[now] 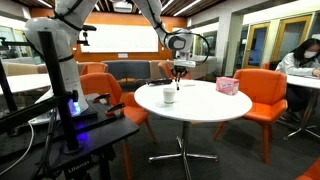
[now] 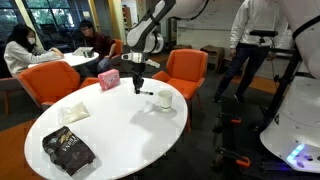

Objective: Place the marker inside the white cup

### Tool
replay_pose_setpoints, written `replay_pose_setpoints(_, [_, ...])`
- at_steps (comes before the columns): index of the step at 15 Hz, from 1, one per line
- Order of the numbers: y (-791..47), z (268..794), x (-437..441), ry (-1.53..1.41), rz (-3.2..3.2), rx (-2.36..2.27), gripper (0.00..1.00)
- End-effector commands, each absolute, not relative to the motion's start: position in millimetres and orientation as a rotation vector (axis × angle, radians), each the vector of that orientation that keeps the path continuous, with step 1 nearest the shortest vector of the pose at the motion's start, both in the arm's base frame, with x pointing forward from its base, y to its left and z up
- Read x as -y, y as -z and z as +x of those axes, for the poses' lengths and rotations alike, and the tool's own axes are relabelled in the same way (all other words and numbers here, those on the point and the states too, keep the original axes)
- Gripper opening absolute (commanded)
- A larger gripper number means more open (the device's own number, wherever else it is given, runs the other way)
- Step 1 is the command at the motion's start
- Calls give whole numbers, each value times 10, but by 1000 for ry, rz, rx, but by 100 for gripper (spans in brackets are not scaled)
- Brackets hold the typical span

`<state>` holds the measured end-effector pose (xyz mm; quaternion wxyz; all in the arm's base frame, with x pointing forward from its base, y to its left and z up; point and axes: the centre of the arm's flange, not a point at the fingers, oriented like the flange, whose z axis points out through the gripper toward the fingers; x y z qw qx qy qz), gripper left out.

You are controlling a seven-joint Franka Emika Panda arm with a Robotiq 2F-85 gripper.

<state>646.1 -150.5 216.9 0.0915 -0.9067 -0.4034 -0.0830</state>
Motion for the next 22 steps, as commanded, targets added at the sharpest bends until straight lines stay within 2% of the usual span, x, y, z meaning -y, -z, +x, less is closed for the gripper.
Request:
replay_pose_setpoints(1, [-2452,5814,1437,379,-2639,1253,5])
replay_pose_setpoints(10, [-2713,5207,1347,518,-2581,1289,5])
replay_pose_setpoints(22, [-2685,5099,1966,574,-2347,1380,5])
